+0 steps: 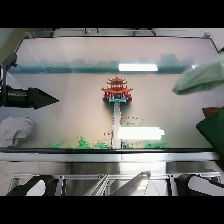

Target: Fold the shirts.

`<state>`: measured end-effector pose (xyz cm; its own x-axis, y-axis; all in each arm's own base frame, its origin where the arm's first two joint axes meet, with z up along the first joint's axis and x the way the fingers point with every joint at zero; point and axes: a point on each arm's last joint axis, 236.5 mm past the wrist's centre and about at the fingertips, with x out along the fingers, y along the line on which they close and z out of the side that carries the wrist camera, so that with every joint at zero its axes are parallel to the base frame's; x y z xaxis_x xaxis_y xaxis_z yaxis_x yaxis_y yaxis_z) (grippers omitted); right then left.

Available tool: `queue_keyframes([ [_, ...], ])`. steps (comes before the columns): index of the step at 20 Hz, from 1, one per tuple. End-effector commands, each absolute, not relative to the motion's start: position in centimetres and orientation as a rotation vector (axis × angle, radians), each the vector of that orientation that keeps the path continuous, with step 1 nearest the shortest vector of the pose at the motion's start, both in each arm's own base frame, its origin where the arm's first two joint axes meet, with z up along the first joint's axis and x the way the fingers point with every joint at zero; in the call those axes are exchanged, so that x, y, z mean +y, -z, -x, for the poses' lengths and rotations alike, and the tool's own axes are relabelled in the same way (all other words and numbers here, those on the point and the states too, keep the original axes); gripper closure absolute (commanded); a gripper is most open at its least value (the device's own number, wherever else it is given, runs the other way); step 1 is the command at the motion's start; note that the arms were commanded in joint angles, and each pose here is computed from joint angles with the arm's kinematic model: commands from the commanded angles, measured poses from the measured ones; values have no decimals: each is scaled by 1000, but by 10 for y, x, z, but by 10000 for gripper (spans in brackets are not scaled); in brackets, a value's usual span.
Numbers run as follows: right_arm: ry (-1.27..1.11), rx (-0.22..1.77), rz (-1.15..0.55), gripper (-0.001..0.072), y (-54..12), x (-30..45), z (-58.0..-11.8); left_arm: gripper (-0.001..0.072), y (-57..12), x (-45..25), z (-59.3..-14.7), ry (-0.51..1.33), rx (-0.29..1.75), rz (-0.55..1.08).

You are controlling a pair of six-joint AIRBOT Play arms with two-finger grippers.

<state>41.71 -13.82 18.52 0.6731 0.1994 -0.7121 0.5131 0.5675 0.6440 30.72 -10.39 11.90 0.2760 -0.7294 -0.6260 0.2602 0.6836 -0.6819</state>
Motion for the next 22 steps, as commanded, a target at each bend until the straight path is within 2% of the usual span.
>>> queue_keyframes([
  [1,610,961,-986,688,-152,-222,-329,681,-119,-105,-303,716,1115,499],
  [5,881,1176,-965,688,-129,-249,-241,681,-119,-105,-304,713,1113,499],
  [8,1088,1334,-853,687,-123,-264,-183,681,-119,-105,-304,713,1113,499],
  [19,1292,1538,-696,687,-82,-282,-123,681,-118,-113,-291,760,1154,488],
  [22,1290,1677,-676,687,-47,-268,-102,681,-118,-129,-285,805,1170,458],
])
